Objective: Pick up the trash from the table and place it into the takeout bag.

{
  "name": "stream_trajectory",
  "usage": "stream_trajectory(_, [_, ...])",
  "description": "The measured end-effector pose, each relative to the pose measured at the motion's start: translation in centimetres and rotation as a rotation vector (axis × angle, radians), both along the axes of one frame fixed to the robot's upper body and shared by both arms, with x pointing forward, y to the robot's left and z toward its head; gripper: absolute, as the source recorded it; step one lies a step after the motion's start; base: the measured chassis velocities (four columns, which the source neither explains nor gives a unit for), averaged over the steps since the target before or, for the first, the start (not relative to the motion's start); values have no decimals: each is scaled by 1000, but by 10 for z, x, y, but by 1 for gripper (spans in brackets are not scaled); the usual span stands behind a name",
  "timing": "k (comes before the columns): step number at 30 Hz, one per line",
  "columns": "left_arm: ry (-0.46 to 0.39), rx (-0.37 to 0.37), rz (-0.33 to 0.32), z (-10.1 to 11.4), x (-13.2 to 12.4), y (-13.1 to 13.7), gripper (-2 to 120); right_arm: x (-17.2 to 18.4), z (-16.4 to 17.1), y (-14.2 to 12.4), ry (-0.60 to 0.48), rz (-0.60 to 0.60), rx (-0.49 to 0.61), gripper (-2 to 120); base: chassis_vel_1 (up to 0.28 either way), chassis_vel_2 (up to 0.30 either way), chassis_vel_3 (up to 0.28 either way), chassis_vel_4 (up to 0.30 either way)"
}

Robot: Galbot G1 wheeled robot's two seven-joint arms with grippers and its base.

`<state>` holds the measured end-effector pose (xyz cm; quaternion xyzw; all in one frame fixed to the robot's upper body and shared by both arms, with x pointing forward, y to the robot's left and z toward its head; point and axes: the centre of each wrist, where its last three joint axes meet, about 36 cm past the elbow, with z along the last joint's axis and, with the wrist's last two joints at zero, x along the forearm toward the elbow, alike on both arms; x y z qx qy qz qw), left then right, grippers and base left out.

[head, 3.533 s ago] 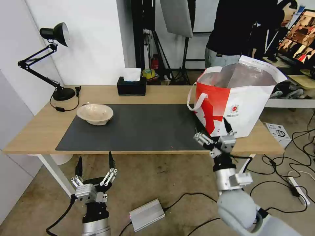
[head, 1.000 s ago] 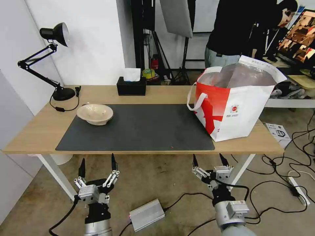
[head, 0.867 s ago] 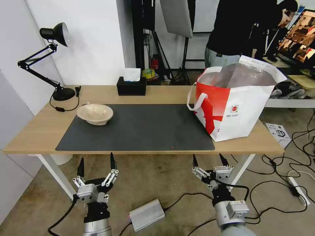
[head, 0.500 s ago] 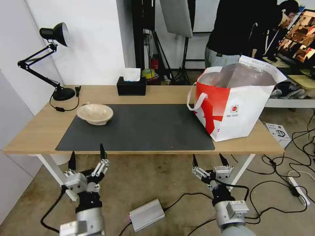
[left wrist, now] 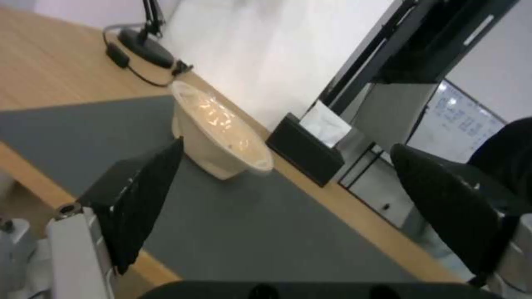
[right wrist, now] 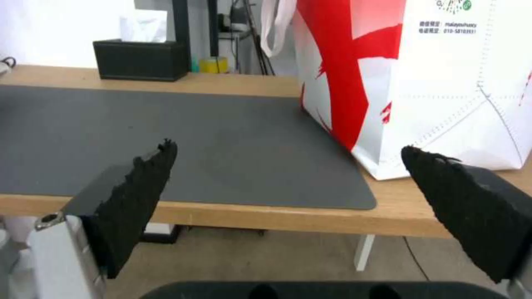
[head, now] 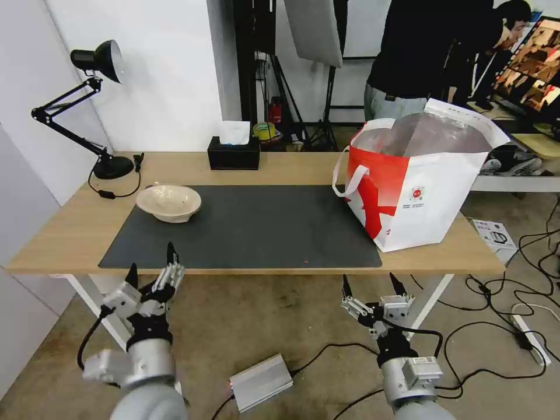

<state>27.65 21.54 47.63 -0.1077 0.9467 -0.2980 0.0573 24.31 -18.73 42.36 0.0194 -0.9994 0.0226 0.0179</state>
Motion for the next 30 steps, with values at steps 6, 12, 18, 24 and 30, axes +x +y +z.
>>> stream_trajectory(6, [-2,-69,-29,12,11,13,100,0,0,0,0,0,0,100,0,0,0,0])
stream_trajectory(12, [6,-127,-40,18,18,19,100,0,0,0,0,0,0,100,0,0,0,0])
stream_trajectory(18, [49,-203,-42,15,30,25,100,0,0,0,-1,0,1,100,0,0,0,0])
stream_trajectory(24, [88,-276,-40,21,54,32,100,0,0,0,-1,0,1,100,0,0,0,0])
stream_trajectory(30, [127,-328,-34,31,68,34,100,0,0,0,-1,0,1,100,0,0,0,0])
